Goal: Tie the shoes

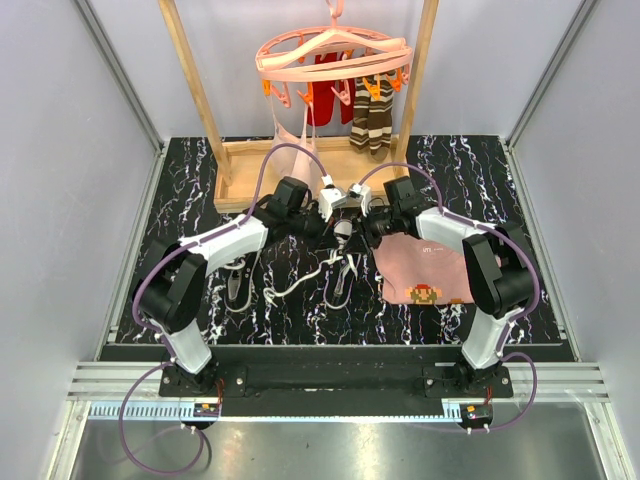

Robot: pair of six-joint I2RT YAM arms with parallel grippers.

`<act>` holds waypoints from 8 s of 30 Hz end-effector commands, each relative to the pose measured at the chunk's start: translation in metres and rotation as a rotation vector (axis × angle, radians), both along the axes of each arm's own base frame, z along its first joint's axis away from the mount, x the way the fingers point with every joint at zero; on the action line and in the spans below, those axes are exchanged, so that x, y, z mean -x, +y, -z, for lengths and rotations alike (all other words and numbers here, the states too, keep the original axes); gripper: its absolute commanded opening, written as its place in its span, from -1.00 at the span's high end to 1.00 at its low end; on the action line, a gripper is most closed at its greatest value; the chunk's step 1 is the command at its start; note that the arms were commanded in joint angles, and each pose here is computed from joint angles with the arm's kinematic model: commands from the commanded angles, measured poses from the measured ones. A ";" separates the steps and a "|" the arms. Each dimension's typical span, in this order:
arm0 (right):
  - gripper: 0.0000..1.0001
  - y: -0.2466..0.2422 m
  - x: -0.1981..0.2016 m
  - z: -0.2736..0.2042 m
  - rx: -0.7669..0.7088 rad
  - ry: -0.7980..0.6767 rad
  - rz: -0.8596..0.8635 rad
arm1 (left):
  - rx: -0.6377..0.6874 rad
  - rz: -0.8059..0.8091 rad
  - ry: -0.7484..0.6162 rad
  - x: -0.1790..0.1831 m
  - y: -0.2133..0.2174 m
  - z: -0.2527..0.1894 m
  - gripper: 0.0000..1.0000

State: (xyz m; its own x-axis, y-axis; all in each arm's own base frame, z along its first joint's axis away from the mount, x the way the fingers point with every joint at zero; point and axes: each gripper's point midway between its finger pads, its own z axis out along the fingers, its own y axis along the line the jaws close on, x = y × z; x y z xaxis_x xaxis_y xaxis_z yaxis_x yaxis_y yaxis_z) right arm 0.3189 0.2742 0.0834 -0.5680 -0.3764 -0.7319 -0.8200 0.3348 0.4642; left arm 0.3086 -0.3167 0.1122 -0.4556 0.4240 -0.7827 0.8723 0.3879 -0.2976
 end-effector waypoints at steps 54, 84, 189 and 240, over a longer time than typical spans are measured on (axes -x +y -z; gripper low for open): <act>1.00 0.015 -0.002 -0.022 -0.024 -0.318 0.014 | 0.106 -0.001 0.116 -0.010 -0.009 -0.005 0.30; 0.92 0.015 0.005 -0.028 -0.037 -0.286 0.011 | 0.129 -0.010 0.111 -0.012 -0.010 -0.009 1.00; 1.00 -0.020 0.113 -0.067 0.201 -0.247 -0.126 | -0.037 -0.116 0.179 0.001 0.048 -0.001 1.00; -0.28 -0.155 0.065 0.000 0.578 -0.152 0.212 | -0.487 0.023 -0.069 0.048 0.151 0.046 0.30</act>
